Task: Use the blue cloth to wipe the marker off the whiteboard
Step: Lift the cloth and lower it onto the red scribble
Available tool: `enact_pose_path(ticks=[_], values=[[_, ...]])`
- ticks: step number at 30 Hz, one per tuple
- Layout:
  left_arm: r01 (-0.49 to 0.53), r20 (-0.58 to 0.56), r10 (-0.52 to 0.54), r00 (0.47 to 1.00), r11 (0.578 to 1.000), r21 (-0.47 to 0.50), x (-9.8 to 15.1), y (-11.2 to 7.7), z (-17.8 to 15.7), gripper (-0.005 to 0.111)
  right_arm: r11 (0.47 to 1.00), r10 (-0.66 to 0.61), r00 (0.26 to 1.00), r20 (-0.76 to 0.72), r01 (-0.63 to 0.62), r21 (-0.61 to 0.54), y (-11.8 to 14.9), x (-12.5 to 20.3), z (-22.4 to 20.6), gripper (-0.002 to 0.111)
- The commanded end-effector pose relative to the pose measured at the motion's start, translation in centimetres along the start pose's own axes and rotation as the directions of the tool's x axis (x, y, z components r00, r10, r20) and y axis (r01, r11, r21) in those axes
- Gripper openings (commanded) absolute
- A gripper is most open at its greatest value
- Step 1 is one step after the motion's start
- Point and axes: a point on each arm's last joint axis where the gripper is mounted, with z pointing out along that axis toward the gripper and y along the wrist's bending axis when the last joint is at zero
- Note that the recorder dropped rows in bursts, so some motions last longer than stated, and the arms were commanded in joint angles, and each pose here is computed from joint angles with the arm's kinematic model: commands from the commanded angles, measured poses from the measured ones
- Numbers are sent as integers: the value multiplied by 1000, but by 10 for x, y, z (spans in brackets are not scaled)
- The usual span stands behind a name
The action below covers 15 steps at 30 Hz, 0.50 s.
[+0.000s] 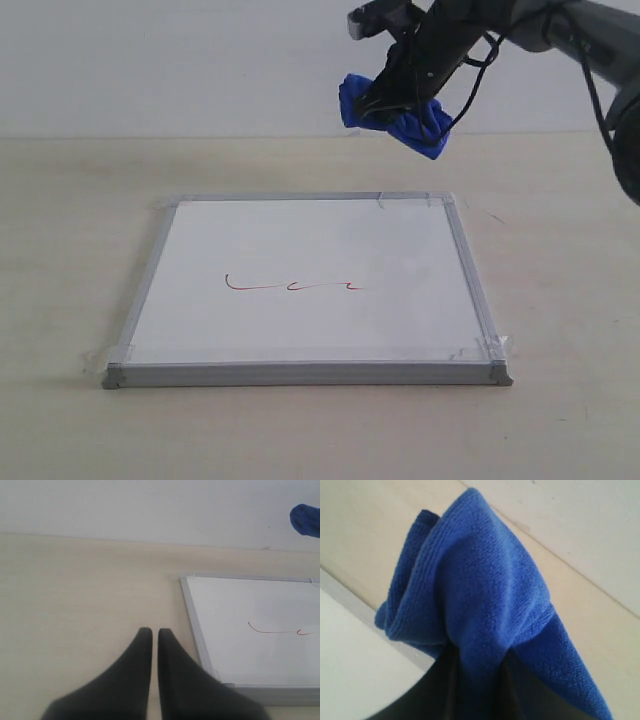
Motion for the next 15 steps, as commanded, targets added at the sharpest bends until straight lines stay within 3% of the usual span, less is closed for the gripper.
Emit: enact_pose_path(ticks=[1,15], values=[[-3,9,3,1000,1000,2,-1,0,0,4,999,25,999,-27,-26,-39,10,-5,-17,0],[-3,9,3,1000,1000,2,-1,0,0,4,994,74,989,-125,-83,-72,36,17,-56,0]])
